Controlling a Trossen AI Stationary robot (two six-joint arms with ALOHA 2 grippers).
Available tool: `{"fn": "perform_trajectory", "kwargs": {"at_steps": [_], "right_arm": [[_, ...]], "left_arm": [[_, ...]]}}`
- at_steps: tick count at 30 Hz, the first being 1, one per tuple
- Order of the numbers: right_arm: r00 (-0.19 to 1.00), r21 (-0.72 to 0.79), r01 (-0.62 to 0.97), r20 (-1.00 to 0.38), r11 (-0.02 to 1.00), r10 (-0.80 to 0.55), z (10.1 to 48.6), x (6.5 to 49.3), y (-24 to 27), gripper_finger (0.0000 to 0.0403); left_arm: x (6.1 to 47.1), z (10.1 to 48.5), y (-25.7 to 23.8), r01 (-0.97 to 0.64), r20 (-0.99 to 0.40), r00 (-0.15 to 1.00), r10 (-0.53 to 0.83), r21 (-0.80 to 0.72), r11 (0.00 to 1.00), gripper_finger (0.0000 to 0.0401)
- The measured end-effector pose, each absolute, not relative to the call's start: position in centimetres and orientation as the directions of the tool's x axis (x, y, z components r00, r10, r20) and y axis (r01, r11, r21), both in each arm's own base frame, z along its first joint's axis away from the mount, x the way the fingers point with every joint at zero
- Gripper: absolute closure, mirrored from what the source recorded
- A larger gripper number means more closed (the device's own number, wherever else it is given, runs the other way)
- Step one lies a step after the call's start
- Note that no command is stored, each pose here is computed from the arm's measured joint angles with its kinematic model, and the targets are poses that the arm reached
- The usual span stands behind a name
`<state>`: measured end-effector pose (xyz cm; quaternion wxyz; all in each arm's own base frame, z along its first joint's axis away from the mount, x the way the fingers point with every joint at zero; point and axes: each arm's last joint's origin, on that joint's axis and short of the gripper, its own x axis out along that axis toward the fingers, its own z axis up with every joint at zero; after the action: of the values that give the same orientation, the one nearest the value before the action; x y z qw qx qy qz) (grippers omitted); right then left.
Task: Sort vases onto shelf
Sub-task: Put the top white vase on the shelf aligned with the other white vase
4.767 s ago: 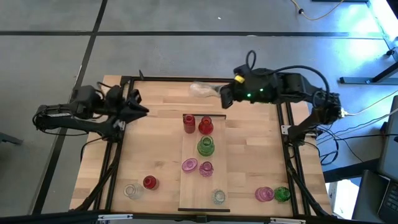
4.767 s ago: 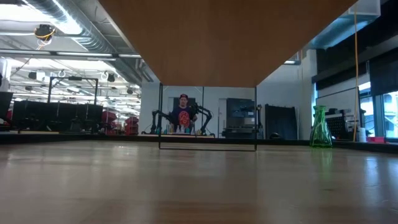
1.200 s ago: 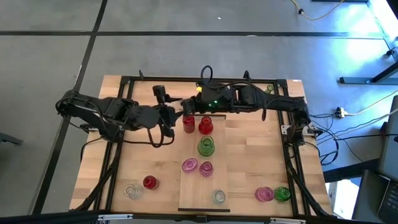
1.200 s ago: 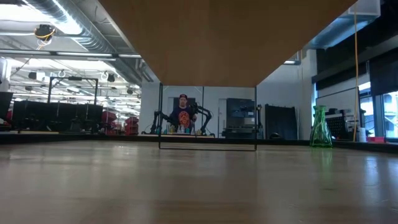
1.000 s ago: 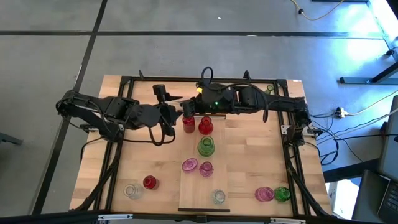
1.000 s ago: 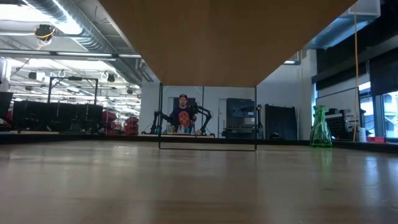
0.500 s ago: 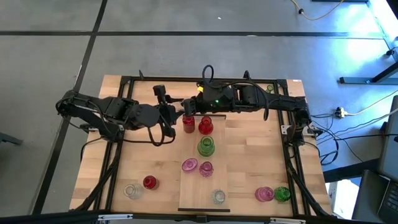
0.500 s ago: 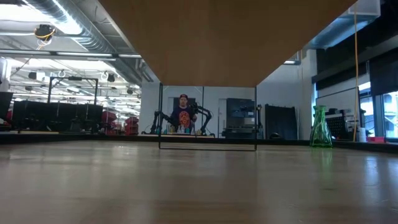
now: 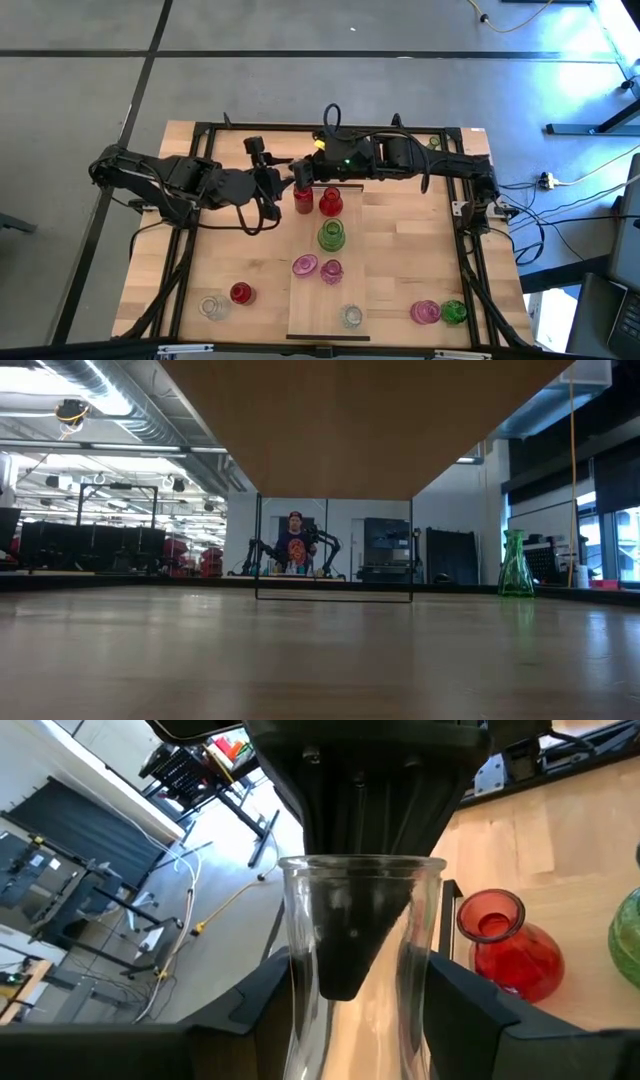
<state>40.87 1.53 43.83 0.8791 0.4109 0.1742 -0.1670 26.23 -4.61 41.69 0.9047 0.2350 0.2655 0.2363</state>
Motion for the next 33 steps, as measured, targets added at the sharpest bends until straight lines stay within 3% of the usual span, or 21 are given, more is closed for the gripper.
{"fn": "perform_trajectory", "kwargs": {"at_steps": [12, 27, 33], "right_arm": [[0.902, 0.668, 0.400, -0.410, 0.627, -0.139, 44.3, 41.0, 1.6, 0.0262], [0.908, 0.661, 0.377, -0.403, 0.648, -0.117, 45.6, 39.6, 1.6, 0.0255], [0.934, 0.664, 0.334, -0.330, 0.669, -0.138, 48.1, 37.3, 1.6, 0.0255]], "left_arm": [[25.9, 41.4, -4.4, -0.306, -0.393, 0.716, 0.577, 0.566, 0.765, 0.0232], [25.5, 40.8, -4.3, -0.319, -0.425, 0.673, 0.606, 0.572, 0.756, 0.0232], [23.9, 40.9, -3.7, -0.437, -0.432, 0.627, 0.648, 0.493, 0.752, 0.0232]]}}
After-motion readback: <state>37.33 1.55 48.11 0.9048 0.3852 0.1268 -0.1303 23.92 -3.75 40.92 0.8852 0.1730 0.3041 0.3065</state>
